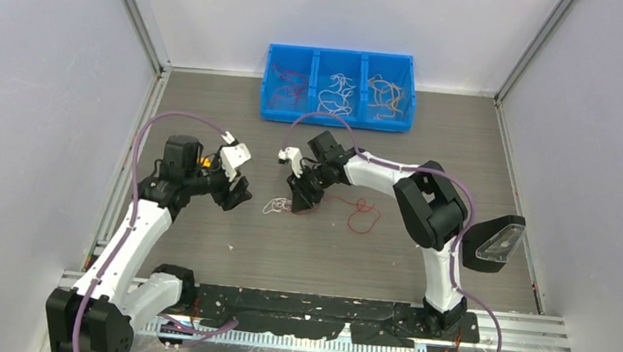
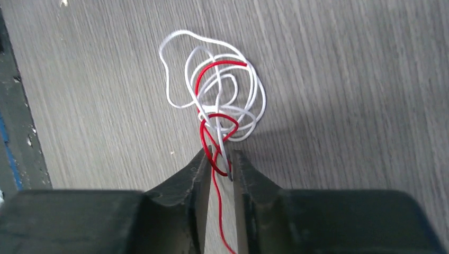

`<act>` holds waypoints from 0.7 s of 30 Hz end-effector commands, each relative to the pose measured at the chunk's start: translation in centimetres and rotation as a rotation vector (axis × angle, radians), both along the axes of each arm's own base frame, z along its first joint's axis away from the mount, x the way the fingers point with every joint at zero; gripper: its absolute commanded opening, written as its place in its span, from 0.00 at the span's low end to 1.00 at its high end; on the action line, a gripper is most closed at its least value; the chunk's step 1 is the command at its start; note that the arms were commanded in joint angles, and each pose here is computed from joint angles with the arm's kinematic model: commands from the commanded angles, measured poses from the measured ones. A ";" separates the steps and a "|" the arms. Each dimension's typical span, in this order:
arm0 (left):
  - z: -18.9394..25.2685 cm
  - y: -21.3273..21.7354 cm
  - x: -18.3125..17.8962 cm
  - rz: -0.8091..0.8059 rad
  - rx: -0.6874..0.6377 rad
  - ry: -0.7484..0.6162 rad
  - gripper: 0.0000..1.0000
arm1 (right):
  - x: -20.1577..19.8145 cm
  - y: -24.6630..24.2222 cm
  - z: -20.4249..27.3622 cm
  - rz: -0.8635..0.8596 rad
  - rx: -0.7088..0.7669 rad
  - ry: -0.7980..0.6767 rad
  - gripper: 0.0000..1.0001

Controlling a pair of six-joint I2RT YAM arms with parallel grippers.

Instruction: Untangle the cables

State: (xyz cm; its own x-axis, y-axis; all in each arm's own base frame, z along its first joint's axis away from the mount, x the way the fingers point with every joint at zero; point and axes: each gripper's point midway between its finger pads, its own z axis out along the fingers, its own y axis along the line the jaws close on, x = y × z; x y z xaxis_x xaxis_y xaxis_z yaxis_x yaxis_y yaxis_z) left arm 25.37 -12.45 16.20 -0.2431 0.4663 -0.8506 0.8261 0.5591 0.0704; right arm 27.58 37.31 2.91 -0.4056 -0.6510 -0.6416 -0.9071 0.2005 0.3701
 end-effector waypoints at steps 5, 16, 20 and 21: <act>1.4 0.0 0.8 0.113 -0.099 0.005 0.77 | 0.7 -0.4 6.7 0.042 0.058 -0.138 0.06; 4.9 -3.3 1.2 -0.013 -0.292 0.020 0.92 | -0.7 -2.0 25.0 0.090 0.330 -0.406 0.06; 8.5 -3.4 1.8 -0.067 -0.300 -0.195 0.95 | -1.3 -2.5 28.6 0.079 0.374 -0.431 0.05; 9.3 -3.8 1.5 -0.100 -0.314 -0.226 0.96 | -1.5 -2.5 29.2 0.079 0.384 -0.436 0.06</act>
State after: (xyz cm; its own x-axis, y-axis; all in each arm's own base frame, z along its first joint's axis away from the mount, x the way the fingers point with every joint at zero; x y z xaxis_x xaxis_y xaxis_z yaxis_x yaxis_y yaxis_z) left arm 26.30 -15.01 18.98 -0.3056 0.2349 -0.9227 0.8045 0.5820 -0.1183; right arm 27.31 35.32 30.79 0.0018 -0.3582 -0.9336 -0.9966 0.0767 -0.0314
